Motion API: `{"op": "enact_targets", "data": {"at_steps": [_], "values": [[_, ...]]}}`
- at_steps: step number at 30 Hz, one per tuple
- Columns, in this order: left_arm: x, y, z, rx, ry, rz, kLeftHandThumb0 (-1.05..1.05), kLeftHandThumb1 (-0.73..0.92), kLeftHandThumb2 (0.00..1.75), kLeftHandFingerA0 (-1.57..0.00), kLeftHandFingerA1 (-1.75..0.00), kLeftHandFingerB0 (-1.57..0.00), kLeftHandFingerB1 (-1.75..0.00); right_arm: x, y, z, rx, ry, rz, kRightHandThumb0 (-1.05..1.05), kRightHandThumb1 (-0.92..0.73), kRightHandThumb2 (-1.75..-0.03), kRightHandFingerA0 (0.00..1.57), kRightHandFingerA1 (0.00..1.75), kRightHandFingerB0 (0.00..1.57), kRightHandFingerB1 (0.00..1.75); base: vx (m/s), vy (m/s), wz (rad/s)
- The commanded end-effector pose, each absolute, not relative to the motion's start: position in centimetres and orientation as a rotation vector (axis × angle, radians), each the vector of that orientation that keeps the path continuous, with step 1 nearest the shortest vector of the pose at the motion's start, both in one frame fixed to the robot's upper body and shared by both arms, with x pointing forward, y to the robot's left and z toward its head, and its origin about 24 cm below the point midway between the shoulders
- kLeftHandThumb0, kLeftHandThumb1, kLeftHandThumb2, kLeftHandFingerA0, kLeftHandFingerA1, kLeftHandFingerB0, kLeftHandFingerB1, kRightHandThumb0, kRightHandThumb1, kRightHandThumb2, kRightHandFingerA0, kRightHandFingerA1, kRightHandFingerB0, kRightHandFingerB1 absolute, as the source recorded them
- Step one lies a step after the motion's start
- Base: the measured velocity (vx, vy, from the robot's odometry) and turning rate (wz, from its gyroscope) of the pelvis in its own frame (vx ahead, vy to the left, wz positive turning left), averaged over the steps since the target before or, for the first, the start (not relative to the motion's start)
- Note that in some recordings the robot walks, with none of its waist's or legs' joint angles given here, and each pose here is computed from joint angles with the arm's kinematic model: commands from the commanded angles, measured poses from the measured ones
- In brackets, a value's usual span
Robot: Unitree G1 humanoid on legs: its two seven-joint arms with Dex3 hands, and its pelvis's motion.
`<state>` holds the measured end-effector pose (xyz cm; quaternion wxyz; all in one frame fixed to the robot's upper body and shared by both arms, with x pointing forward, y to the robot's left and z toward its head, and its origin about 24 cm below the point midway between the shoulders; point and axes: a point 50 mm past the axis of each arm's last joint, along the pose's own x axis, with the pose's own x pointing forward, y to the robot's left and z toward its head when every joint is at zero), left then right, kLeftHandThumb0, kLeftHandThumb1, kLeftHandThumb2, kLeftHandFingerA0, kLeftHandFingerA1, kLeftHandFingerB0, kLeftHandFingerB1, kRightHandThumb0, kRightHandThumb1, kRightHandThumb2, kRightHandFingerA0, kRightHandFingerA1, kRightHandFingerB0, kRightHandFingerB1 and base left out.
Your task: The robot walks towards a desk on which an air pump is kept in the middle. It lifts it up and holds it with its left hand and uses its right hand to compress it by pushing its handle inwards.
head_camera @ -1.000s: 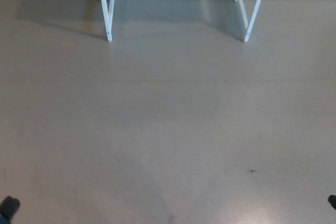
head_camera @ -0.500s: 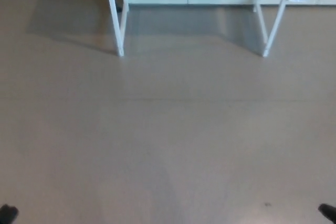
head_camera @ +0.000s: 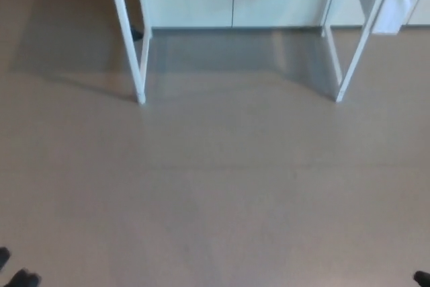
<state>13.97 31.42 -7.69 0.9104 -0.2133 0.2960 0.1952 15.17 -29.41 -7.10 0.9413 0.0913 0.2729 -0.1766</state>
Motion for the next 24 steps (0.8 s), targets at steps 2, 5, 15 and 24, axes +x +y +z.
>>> {"op": "enact_targets", "data": {"at_steps": [2,5,15,24], "values": [[13.4,31.8,-7.7,-0.427,0.625,0.417,-0.1,0.77,0.62,-0.37,-0.43,-0.33,-0.34,14.8,-29.9,-6.9,0.167,0.554,-0.364,-0.25,-0.69,-0.6,0.8,0.6,0.55,0.46,0.47,0.181,0.0],[13.4,31.8,-7.7,-0.401,0.626,0.405,-0.1,0.76,0.62,-0.37,-0.43,-0.34,-0.34,14.8,-29.9,-6.9,0.15,0.557,-0.356,-0.26,-0.7,-0.6,0.8,0.6,0.55,0.45,0.44,0.159,0.06],[12.1,31.8,-8.3,-0.396,0.664,0.406,-0.11,0.77,0.62,-0.37,-0.43,-0.33,-0.34,13.3,-29.9,-7.7,0.112,0.599,-0.333,-0.28,-0.67,-0.6,0.8,0.58,0.54,0.46,0.45,-0.029,0.36],[11.5,31.6,-8.4,-0.377,0.674,0.376,-0.13,0.78,0.61,-0.41,-0.44,-0.37,-0.35,12.7,-30.0,-8.0,0.102,0.615,-0.318,-0.28,-0.66,-0.59,0.78,0.59,0.54,0.46,0.42,-0.057,-0.1]]}}
